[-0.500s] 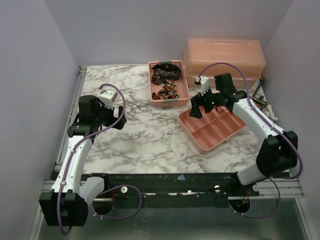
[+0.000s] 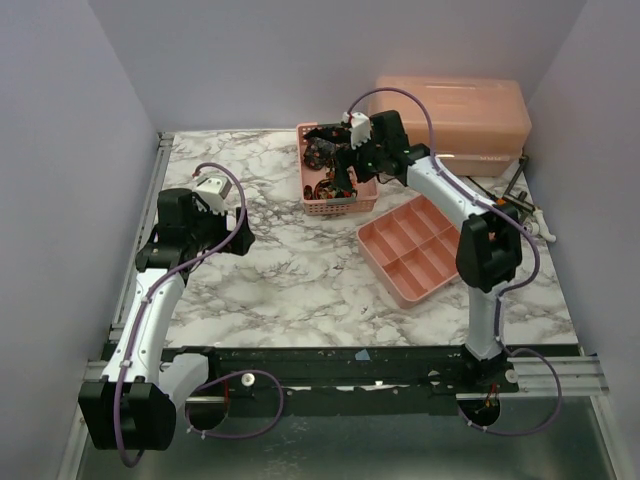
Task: Roll the ties
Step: Pick up the tie from the bin, then move the storage box to the corner of the board.
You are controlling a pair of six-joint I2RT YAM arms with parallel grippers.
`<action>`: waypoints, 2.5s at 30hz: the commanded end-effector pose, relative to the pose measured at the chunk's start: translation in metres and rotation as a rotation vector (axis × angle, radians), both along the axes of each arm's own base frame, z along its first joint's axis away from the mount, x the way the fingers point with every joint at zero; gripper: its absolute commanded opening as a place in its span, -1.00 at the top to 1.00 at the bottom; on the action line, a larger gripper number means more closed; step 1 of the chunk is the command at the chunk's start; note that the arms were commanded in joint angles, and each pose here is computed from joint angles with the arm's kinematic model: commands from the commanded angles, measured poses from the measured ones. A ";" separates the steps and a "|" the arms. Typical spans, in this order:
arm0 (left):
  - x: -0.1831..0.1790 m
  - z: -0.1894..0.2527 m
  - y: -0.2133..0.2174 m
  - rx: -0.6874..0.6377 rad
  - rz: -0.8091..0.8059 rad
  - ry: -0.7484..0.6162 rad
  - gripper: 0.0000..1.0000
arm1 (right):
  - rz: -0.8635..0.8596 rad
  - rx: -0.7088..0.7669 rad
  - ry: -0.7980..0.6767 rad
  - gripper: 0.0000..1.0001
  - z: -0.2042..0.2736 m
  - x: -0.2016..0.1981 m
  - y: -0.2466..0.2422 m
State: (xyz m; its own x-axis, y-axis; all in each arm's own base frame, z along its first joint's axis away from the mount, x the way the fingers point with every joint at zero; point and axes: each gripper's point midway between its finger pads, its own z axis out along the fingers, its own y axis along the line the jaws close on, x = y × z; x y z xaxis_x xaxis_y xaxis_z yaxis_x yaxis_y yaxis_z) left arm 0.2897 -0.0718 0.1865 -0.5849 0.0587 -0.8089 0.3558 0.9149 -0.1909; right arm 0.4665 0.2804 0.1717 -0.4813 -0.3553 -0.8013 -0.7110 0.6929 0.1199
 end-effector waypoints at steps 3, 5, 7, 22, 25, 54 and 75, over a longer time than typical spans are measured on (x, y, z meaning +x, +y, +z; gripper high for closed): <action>0.006 0.013 0.006 0.005 0.052 -0.017 -0.96 | -0.115 -0.044 0.044 -0.76 -0.043 0.040 0.012; 0.005 0.012 0.006 0.010 0.051 -0.018 -0.96 | -0.123 -0.071 0.059 -0.73 -0.060 0.045 0.017; 0.006 0.012 0.008 0.015 0.059 -0.019 -0.96 | -0.122 -0.108 0.070 -0.68 -0.078 0.047 0.019; 0.009 0.018 0.005 0.003 0.048 -0.016 -0.97 | -0.091 -0.051 0.029 0.99 -0.020 0.041 0.030; 0.009 0.022 -0.001 -0.005 0.005 -0.025 -0.96 | -0.058 0.020 -0.033 0.99 0.032 0.033 0.035; -0.029 0.023 -0.182 0.062 -0.826 -0.193 -0.97 | -0.708 0.148 -0.841 0.99 0.392 -0.033 -0.187; 0.004 -0.070 -0.327 0.391 -0.819 0.078 -0.96 | -0.898 0.059 -0.951 0.99 0.412 -0.085 -0.265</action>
State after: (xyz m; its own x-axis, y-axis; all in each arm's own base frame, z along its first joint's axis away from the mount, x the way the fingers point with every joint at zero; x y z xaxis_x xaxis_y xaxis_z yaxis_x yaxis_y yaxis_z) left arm 0.2826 -0.4063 0.1401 -0.2287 0.6872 -0.6896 0.9532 0.3020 -0.0152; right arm 0.3861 0.0215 0.5758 0.2056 -0.1585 -0.9657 0.1464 0.9807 -0.1298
